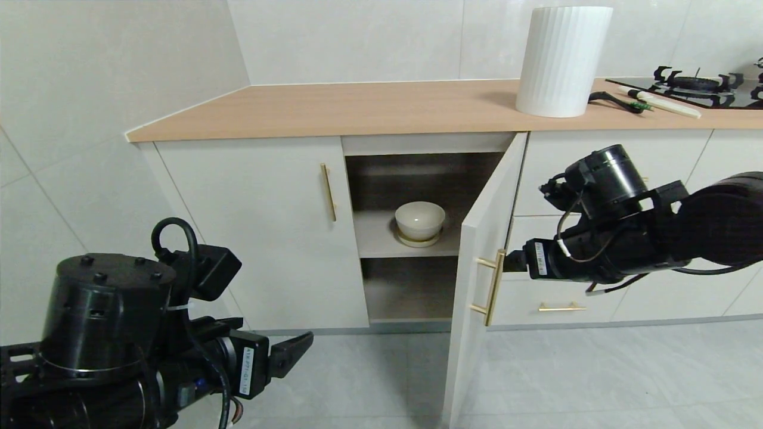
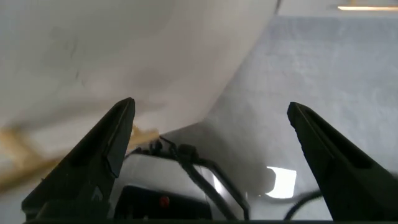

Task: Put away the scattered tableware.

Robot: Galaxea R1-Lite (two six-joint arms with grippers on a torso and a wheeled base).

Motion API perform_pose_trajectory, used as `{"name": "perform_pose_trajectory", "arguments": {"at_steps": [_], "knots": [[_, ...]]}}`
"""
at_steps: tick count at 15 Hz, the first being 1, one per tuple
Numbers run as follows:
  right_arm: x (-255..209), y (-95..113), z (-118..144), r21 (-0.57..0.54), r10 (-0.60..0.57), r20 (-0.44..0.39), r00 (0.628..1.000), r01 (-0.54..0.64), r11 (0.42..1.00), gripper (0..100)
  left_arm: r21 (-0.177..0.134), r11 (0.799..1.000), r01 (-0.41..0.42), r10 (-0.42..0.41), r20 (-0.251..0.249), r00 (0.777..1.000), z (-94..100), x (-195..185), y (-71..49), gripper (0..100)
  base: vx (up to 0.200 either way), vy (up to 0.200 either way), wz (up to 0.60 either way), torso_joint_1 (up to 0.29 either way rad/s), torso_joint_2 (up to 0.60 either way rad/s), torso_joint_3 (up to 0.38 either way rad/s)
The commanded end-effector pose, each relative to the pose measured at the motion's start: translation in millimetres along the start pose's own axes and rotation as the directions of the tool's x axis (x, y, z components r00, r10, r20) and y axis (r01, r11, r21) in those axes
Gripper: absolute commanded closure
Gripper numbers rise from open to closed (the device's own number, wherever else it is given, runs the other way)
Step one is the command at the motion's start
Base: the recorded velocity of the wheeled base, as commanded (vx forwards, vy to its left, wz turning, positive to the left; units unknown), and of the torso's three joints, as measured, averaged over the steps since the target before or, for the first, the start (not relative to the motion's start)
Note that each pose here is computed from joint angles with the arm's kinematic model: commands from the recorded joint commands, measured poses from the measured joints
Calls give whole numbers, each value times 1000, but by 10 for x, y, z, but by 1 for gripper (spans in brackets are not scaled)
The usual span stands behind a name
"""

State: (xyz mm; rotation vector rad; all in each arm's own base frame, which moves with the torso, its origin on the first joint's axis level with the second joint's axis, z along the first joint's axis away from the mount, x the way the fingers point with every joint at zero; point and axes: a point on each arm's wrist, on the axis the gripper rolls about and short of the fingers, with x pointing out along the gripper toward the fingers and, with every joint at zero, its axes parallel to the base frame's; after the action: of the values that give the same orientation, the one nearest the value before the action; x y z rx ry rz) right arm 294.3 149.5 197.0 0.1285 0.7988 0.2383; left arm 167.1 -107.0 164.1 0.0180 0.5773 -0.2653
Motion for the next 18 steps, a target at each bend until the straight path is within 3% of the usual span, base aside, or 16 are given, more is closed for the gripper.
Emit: {"name": "perform_pose_trajectory", "arguments": {"at_steps": [1,9,12,18], "knots": [[347,72,2,-9,-9,-47,999,9,1000,0,-3,1000,0,0,5,1000,8,2,-2,0,0,0,0,0,0,0],[502,100,27,48,-13,-47,999,15,999,0,6,1000,12,-12,-2,1000,-17,10,-25,0,0,0,0,0,0,0],[542,110,26,52,-11,-49,999,14,999,0,7,1000,9,-9,-3,1000,-18,7,-20,0,200,0,0,-2,2,2],[725,194,82,169,36,55,998,-45,985,0,5,1000,12,-12,2,1000,-10,-2,-23,0,200,0,0,2,3,-1]]}}
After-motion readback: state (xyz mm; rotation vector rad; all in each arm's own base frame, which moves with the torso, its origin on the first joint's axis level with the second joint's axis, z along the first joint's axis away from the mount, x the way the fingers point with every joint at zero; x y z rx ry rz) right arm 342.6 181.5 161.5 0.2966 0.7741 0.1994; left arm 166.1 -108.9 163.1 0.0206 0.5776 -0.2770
